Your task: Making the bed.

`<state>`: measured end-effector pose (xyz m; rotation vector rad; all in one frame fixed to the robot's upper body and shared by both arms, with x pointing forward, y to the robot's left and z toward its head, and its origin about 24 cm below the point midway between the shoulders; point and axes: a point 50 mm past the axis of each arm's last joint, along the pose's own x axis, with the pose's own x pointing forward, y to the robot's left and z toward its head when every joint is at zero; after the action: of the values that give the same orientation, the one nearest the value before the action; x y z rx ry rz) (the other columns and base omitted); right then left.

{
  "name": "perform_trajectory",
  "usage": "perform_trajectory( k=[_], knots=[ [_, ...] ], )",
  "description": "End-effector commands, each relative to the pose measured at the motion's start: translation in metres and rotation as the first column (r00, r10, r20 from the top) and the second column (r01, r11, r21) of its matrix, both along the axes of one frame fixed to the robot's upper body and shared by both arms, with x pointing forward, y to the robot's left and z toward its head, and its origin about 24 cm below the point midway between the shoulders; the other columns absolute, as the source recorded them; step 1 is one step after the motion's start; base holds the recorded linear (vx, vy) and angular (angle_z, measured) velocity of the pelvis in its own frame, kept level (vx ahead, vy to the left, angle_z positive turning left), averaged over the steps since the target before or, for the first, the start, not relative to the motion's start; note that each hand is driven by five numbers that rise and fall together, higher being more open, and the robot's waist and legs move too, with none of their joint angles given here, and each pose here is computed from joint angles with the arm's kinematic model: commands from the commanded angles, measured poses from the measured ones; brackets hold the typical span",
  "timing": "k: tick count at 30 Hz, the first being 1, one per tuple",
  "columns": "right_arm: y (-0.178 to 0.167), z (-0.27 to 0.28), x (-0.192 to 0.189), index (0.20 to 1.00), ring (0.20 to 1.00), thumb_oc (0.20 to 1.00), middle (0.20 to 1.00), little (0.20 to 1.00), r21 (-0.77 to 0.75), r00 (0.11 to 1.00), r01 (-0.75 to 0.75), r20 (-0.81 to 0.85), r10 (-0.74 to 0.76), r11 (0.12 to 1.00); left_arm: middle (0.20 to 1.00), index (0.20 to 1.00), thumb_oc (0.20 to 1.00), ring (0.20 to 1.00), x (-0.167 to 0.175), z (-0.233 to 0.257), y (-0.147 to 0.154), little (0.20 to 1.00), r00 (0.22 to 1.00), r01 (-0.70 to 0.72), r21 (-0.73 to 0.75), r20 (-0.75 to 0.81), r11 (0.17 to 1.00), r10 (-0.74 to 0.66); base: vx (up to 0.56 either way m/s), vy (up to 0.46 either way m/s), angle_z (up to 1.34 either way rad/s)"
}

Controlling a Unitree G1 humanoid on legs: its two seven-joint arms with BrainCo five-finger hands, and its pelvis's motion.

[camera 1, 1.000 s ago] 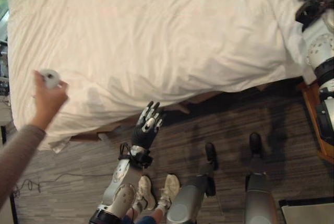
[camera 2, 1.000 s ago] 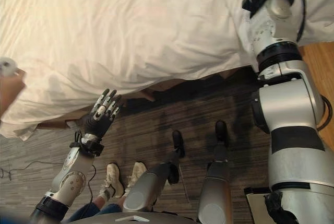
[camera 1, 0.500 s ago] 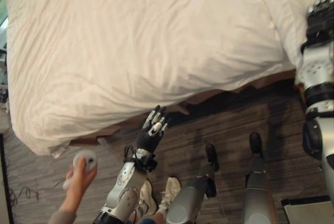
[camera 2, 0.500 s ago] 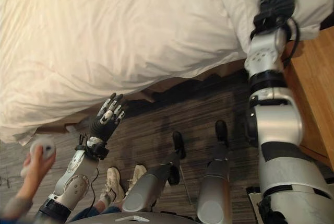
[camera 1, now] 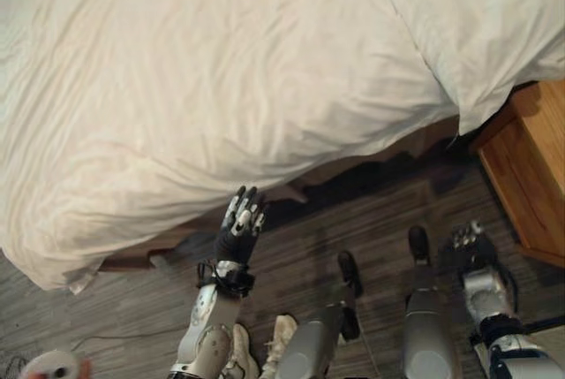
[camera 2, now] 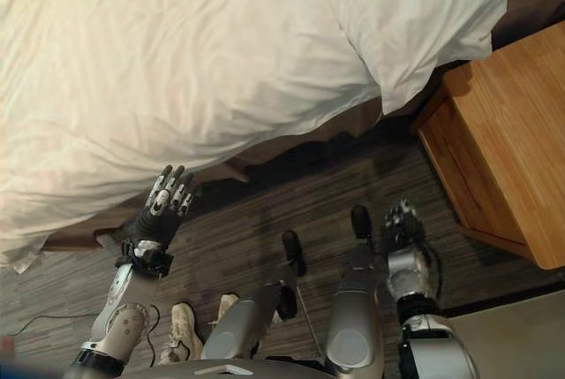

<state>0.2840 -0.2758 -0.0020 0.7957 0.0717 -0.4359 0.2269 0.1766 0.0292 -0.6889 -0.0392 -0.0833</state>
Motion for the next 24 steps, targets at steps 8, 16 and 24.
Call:
perform_trajectory(
  k=[8, 16, 24],
  knots=[
    [0.036, -0.02, -0.042, 0.2, 0.2, 0.2, 0.2, 0.2, -0.18, 0.963, -0.267, -0.064, 0.26, 0.947, 1.0, 1.0, 1.0, 1.0, 0.012, 0.003, 0.03, 1.0, 0.998, -0.062, 0.185, 0.027, 0.981, 0.058, 0.06, 0.006, 0.16],
    [0.054, -0.026, -0.066, 1.0, 1.0, 1.0, 1.0, 1.0, -0.341, 0.879, -0.476, -0.203, 0.431, 0.811, 1.0, 1.0, 1.0, 1.0, -0.011, -0.037, 0.03, 1.0, 0.982, 0.016, 0.318, -0.186, 0.948, 0.046, 0.03, 0.003, -0.09],
    [0.053, -0.03, -0.079, 1.0, 1.0, 1.0, 1.0, 1.0, -0.523, 0.861, -0.507, -0.333, 0.383, 0.685, 1.0, 1.0, 1.0, 1.0, -0.045, -0.084, 0.01, 1.0, 0.913, 0.027, 0.209, -0.403, 0.978, 0.061, 0.05, -0.01, -0.08]
  ],
)
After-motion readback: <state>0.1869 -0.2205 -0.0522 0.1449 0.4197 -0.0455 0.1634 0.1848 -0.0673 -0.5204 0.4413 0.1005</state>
